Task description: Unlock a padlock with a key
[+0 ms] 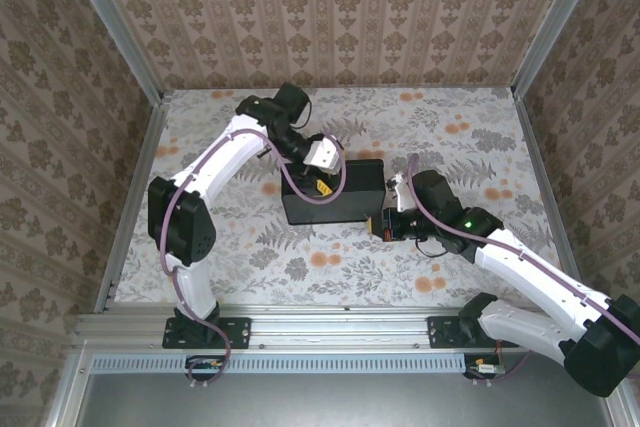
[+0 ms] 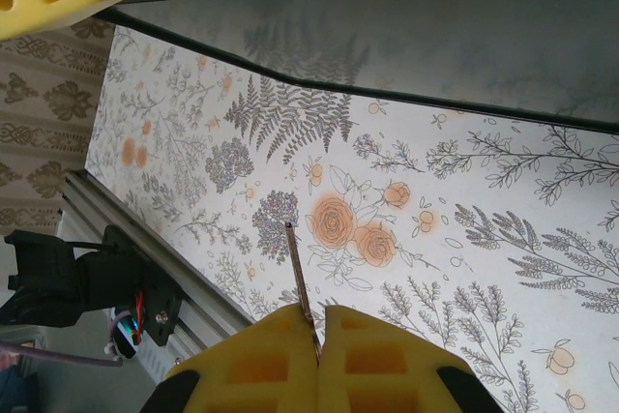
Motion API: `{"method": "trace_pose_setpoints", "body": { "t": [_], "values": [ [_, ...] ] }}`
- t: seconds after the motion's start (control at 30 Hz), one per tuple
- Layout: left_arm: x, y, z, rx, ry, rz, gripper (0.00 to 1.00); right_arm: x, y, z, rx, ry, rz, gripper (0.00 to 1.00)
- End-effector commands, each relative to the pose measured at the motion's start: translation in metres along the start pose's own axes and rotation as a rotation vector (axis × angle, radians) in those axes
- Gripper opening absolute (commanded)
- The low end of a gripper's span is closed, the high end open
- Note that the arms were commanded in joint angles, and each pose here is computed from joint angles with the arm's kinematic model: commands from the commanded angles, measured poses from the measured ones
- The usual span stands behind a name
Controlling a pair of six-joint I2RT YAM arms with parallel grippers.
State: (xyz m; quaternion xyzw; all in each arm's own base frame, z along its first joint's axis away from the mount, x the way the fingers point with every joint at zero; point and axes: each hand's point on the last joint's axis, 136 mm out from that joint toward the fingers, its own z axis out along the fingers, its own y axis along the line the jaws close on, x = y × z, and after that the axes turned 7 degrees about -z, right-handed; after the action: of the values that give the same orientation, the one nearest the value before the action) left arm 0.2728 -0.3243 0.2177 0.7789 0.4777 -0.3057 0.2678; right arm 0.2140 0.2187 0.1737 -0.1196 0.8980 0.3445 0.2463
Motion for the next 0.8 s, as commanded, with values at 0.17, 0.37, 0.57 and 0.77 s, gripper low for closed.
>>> {"method": "trace_pose_setpoints", "body": {
  "t": [0.17, 0.37, 0.57, 0.77],
  "values": [
    [0.008, 0.000, 0.015, 0.073, 0.026, 0.008, 0.75, -0.002, 0.000, -0.003, 0.023, 0.007, -0.006, 0.00],
    [0.014, 0.002, 0.025, 0.103, 0.050, 0.003, 0.70, 0.002, -0.003, -0.001, 0.031, 0.015, 0.002, 0.00],
    [0.014, -0.007, 0.033, 0.131, 0.066, -0.012, 0.59, 0.004, -0.004, 0.000, 0.029, 0.016, -0.006, 0.00],
    [0.015, -0.012, 0.042, 0.138, 0.116, -0.017, 0.46, 0.004, -0.002, -0.001, 0.013, 0.013, -0.029, 0.00]
  ]
}}
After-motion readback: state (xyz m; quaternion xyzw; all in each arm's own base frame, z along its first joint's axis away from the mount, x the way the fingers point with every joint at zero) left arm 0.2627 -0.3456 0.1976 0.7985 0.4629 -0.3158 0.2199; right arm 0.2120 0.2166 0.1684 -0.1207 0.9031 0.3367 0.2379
